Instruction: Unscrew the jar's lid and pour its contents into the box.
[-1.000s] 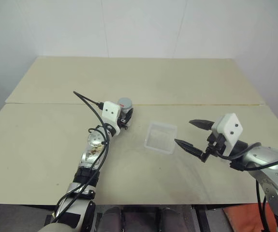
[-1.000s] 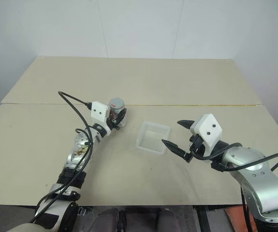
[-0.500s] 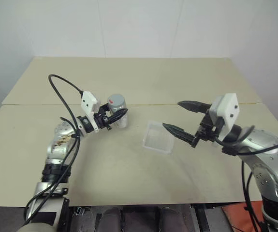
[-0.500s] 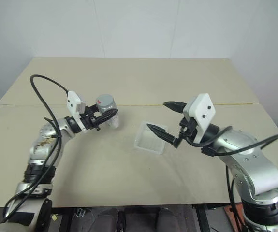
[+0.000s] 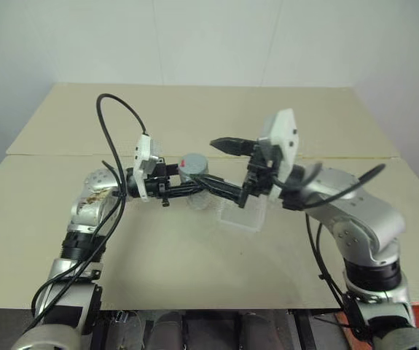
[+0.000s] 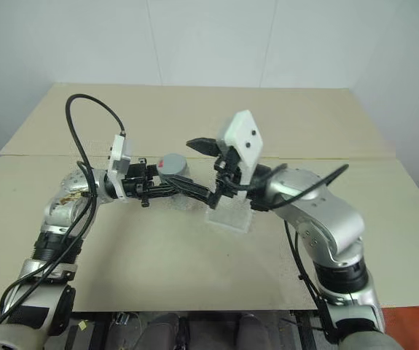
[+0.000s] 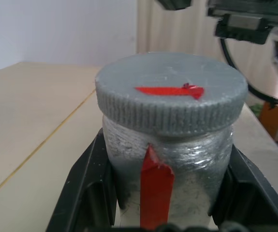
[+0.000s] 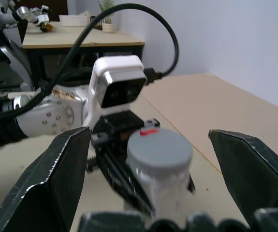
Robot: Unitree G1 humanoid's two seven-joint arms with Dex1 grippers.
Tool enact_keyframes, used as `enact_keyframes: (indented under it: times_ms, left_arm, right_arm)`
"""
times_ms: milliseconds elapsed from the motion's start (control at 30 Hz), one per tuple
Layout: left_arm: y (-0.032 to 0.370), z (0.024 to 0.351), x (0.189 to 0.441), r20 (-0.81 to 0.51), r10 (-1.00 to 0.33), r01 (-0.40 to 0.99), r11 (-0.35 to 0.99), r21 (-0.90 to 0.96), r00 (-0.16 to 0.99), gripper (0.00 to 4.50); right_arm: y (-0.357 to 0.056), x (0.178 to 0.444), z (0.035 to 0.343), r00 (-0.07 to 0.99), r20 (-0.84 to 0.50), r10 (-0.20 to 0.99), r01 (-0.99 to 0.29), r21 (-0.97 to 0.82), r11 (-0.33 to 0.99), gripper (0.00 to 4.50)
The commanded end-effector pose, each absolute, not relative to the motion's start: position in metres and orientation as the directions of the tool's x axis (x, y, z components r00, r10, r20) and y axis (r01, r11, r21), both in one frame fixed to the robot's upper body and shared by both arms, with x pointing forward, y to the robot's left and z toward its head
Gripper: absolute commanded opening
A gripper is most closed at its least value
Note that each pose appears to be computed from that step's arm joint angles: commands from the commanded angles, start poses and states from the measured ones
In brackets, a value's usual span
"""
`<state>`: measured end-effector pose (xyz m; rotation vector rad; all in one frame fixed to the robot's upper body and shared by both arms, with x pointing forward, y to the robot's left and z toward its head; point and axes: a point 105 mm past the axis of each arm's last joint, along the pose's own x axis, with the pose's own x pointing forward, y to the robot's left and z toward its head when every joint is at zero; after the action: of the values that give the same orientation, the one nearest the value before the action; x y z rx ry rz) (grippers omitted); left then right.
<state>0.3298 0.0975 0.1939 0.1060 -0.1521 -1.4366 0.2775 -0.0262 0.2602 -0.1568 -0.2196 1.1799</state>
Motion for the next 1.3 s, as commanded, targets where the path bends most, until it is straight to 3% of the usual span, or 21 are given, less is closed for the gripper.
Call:
enact_keyframes:
  times_ms: [33,433,533,667,900,1000,1100,1300]
  left_arm:
    - [0.094,0.205,0.327,0.047,-0.996,0.973,0.079,0.215,0.070,2.01]
    - [0.091,0.205,0.326,0.046,-0.998,0.972,0.049,0.229,0.040,2.01]
    - [0.091,0.204,0.326,0.044,-0.998,0.972,0.048,0.230,0.039,2.01]
    - [0.092,0.203,0.325,0.038,-0.999,0.972,0.043,0.230,0.035,2.01]
    - [0.093,0.200,0.324,0.011,-1.000,0.973,0.017,0.231,0.014,2.01]
    - [0.095,0.202,0.323,-0.004,-1.000,0.971,-0.025,0.238,-0.025,2.01]
    - [0.100,0.211,0.316,0.014,-0.991,0.966,-0.123,0.226,-0.129,2.01]
    - [0.097,0.219,0.303,0.012,-0.974,0.949,-0.220,0.225,-0.228,2.01]
  right_arm:
    - [-0.021,0.279,0.263,0.367,0.081,0.927,-0.896,-0.237,0.375,4.50]
    - [-0.011,0.292,0.255,0.401,0.029,0.916,-0.894,-0.207,0.398,4.50]
    - [-0.010,0.295,0.253,0.408,0.022,0.913,-0.892,-0.205,0.403,3.92]
    - [-0.010,0.297,0.255,0.412,0.025,0.911,-0.889,-0.207,0.408,2.72]
    - [-0.011,0.295,0.254,0.394,0.016,0.919,-0.897,-0.209,0.388,2.72]
    - [-0.012,0.289,0.253,0.313,0.017,0.950,-0.924,-0.227,0.308,2.72]
    - [-0.020,0.273,0.246,0.113,-0.007,0.994,-0.970,-0.217,0.108,2.72]
    - [-0.027,0.268,0.242,-0.198,-0.066,0.978,-0.955,-0.211,-0.207,2.72]
